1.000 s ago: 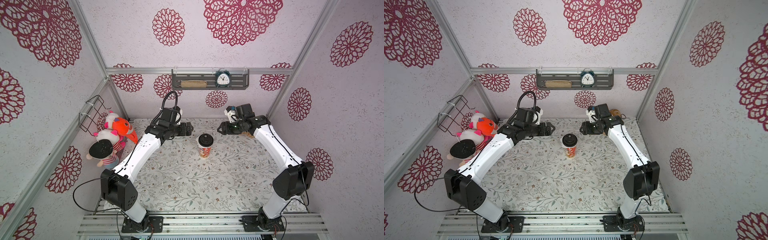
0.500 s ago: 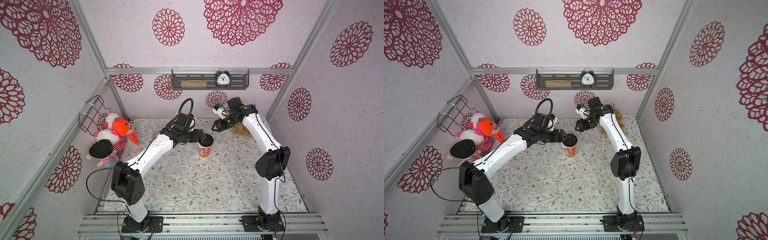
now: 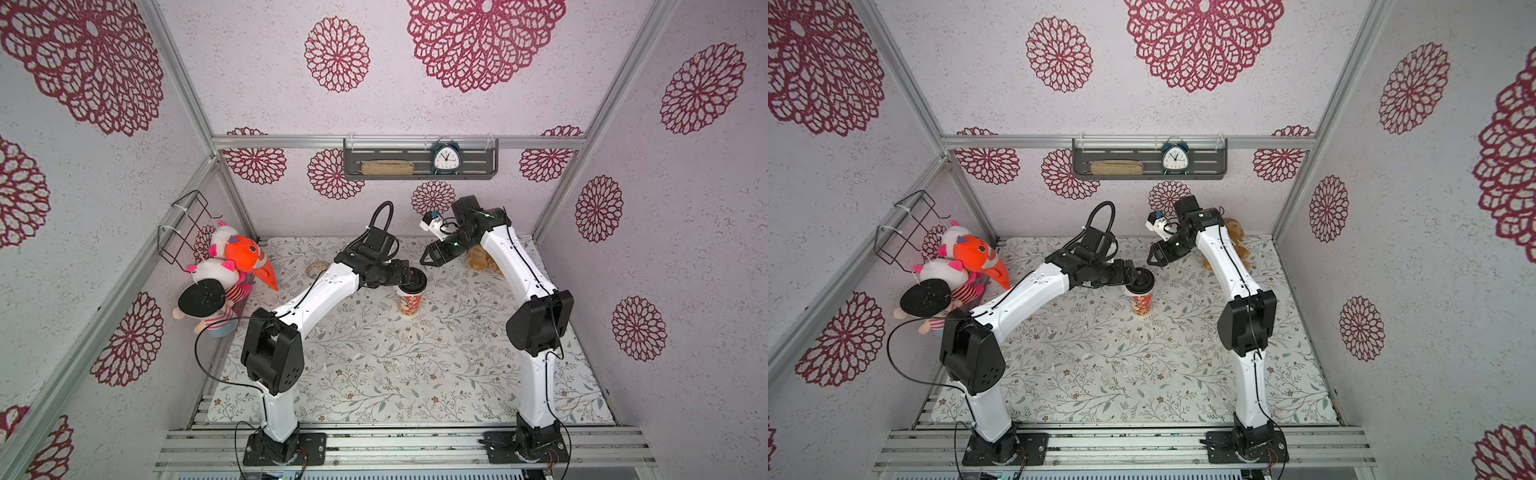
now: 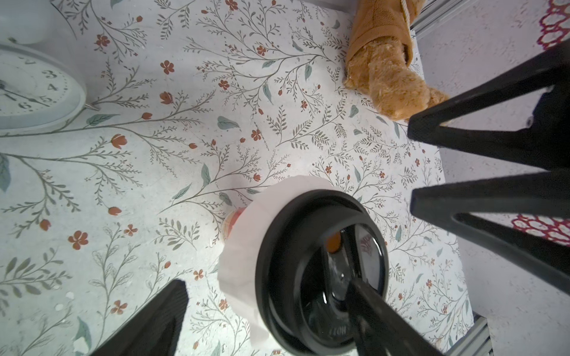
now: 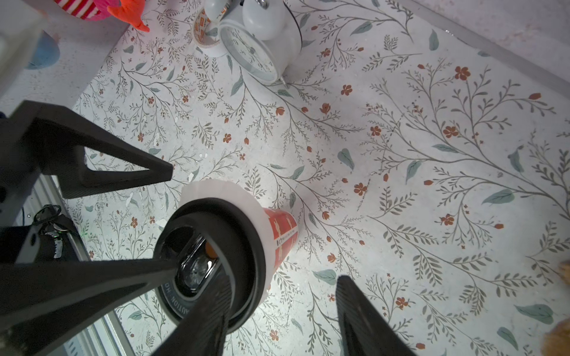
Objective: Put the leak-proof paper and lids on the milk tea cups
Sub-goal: Secure the cup lid on the cup.
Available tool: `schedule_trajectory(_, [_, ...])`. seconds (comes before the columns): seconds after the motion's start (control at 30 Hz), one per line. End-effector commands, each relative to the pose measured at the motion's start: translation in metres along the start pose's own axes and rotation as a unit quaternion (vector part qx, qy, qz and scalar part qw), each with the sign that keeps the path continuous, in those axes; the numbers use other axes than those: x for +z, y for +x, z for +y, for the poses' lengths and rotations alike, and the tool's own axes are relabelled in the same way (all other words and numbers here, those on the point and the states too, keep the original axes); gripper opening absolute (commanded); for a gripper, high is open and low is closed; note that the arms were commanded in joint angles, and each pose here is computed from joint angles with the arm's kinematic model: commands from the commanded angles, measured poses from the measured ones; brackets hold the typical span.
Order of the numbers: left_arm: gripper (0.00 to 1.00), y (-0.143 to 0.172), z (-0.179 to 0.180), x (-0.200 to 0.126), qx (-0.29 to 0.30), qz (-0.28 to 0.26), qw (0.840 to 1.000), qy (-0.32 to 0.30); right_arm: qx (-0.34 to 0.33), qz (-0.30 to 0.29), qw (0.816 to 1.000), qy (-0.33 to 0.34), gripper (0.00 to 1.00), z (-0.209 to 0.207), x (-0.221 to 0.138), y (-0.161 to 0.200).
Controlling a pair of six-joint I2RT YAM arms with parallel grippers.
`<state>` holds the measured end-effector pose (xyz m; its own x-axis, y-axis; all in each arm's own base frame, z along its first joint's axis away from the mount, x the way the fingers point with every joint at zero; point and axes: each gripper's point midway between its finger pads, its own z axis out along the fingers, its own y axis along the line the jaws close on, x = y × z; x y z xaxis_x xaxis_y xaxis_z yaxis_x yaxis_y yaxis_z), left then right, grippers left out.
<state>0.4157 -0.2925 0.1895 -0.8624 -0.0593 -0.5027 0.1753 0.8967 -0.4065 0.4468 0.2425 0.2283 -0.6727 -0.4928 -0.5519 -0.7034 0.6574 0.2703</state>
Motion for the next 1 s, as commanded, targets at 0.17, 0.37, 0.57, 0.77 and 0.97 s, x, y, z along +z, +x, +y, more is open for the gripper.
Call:
schedule_trajectory(0.17, [0.85, 0.001, -0.002, 0.009, -0.008, 0.007, 1.000, -0.006, -0.015, -0.001, 1.000, -0.024, 0.58, 0.004, 0.000, -0.001])
schedule_trajectory(0.37, [0.85, 0.014, 0.004, 0.022, -0.009, 0.032, 0.999, -0.016, -0.017, 0.002, 0.999, -0.033, 0.58, 0.002, 0.009, -0.001])
schedule_trajectory(0.57, [0.85, 0.028, 0.013, 0.029, -0.005, 0.055, 0.998, -0.029, -0.020, 0.011, 0.999, -0.049, 0.58, 0.002, 0.019, 0.002])
schedule_trajectory(0.77, [0.85, 0.038, 0.021, 0.030, 0.008, 0.073, 0.996, -0.043, -0.021, 0.019, 0.998, -0.058, 0.57, 0.001, 0.027, 0.005])
schedule_trajectory(0.97, [0.85, 0.055, 0.032, 0.046, 0.015, 0.105, 0.993, -0.056, -0.030, 0.024, 0.996, -0.075, 0.57, 0.010, 0.031, 0.007])
